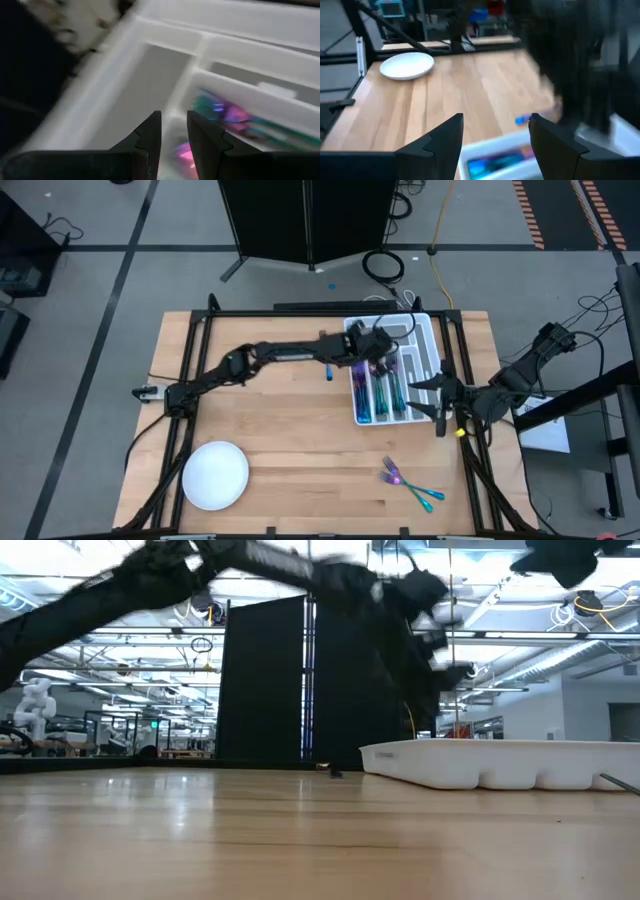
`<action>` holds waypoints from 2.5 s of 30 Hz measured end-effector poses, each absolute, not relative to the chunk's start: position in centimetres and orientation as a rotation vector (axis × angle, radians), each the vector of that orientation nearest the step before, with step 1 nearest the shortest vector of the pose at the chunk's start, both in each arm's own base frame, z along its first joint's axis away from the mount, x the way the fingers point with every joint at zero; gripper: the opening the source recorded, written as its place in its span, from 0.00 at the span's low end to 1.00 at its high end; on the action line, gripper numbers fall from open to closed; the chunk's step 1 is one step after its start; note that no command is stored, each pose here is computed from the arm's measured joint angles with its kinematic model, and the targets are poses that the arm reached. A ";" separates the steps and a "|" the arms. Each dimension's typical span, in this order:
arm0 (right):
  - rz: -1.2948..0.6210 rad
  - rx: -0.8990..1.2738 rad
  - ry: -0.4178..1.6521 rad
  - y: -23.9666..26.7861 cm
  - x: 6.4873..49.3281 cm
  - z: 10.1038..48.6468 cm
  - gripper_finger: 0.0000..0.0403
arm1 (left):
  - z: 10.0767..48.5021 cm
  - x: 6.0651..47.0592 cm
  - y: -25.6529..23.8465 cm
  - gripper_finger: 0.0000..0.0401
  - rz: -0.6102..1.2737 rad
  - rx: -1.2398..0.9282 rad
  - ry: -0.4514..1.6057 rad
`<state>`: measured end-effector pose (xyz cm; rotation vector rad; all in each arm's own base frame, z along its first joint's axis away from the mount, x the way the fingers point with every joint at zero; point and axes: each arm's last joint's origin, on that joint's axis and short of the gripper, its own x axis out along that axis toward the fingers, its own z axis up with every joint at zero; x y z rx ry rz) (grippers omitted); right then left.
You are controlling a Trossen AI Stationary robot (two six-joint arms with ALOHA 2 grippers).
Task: Sort silverware
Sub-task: Put the blue fork into the utensil organizer
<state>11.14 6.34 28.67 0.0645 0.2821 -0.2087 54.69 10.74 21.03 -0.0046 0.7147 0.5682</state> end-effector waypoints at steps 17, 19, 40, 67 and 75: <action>-0.593 0.509 0.567 4.5 12.8 24.3 0.52 | 36.9 35.4 9.2 0.24 0.682 -0.097 0.539; -0.634 0.519 0.581 4.1 13.5 24.0 0.52 | 35.0 33.1 7.6 0.24 0.645 -0.131 0.443; -0.831 0.708 0.926 -1.9 20.5 17.9 0.51 | 22.6 24.7 2.1 0.24 0.291 -0.259 -0.329; -0.921 0.662 1.051 -3.5 22.0 14.3 0.17 | 22.9 25.0 1.9 0.24 0.229 -0.198 -0.319; -0.940 0.656 1.079 -3.6 22.2 13.5 0.17 | 22.8 25.0 1.9 0.24 0.230 -0.198 -0.306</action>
